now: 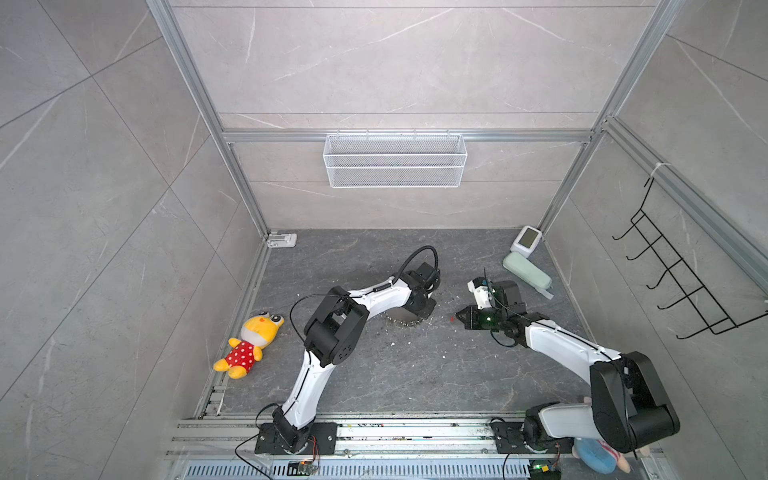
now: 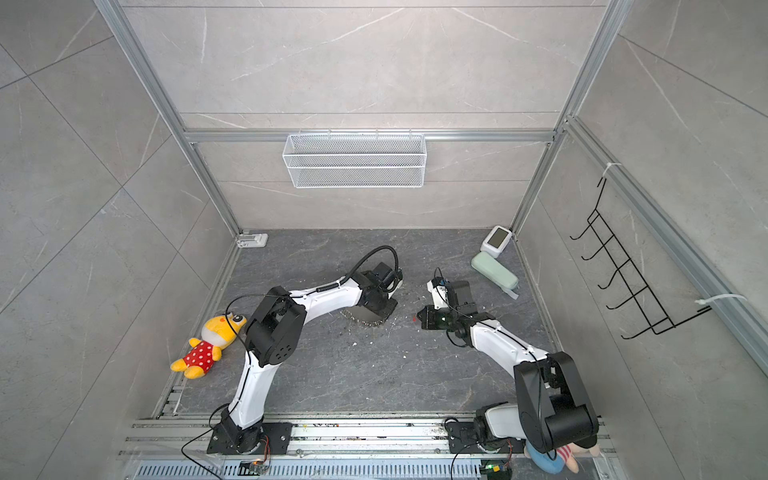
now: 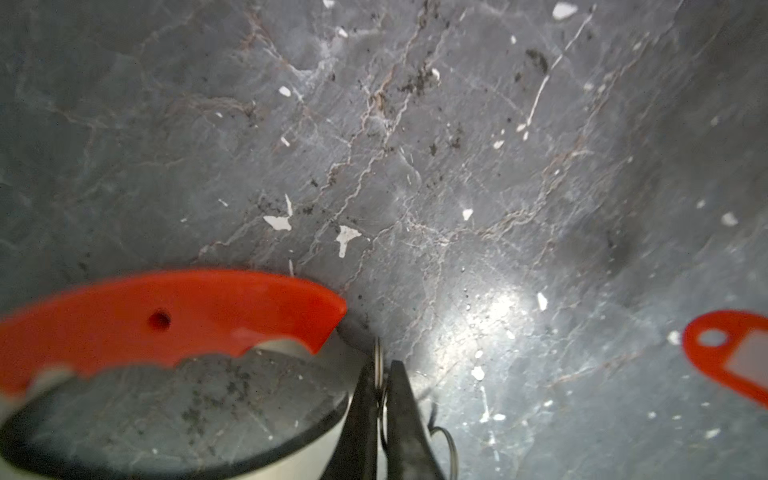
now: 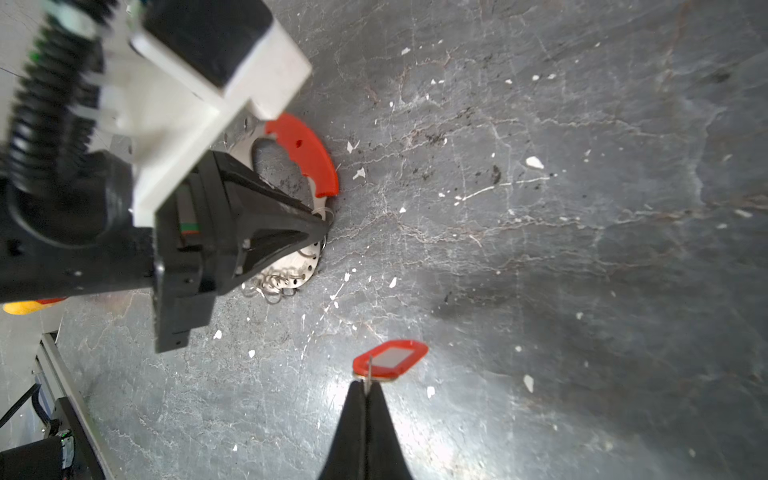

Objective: Put the keys on the keyring

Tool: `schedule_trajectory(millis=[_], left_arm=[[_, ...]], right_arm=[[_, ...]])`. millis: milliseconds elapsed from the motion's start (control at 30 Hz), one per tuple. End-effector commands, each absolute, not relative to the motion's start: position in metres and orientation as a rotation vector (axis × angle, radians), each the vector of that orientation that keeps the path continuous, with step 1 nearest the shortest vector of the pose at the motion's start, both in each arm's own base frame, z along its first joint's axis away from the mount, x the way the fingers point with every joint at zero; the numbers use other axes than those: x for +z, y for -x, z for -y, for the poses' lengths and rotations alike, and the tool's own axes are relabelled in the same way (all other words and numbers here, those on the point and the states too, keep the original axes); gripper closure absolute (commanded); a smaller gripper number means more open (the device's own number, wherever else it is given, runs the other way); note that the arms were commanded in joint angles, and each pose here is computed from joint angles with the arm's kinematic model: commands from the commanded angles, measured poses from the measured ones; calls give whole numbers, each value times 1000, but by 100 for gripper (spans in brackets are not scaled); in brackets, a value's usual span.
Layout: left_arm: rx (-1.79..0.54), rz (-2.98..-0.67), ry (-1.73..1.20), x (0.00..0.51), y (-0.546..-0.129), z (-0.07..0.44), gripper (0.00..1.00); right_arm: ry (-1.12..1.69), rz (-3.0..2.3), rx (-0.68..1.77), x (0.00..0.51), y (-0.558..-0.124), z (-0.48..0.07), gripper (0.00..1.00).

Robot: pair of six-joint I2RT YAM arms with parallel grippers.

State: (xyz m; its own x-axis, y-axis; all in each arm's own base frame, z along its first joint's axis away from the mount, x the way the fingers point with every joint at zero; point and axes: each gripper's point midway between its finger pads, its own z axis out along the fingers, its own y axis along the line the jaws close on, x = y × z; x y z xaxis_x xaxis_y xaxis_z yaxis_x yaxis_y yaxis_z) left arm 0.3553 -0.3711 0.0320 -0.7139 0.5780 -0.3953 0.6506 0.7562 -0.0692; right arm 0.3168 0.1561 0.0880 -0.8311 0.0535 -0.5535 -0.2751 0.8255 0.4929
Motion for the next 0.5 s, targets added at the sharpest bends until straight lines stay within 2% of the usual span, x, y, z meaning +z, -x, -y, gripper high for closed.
schedule_trajectory(millis=[0,267,467], left_arm=[[-251,-2570,-954,46,-367,367,100],[-389,-2549,-810,93,-405,342,100],[-424,-2702,-463,63,-434,307,100]], right_arm=[[158,-2425,791,92,-315,-156,100],[155,-2433,789,91,-318,-156,100],[148,-2451,803,85,-325,-159,100]])
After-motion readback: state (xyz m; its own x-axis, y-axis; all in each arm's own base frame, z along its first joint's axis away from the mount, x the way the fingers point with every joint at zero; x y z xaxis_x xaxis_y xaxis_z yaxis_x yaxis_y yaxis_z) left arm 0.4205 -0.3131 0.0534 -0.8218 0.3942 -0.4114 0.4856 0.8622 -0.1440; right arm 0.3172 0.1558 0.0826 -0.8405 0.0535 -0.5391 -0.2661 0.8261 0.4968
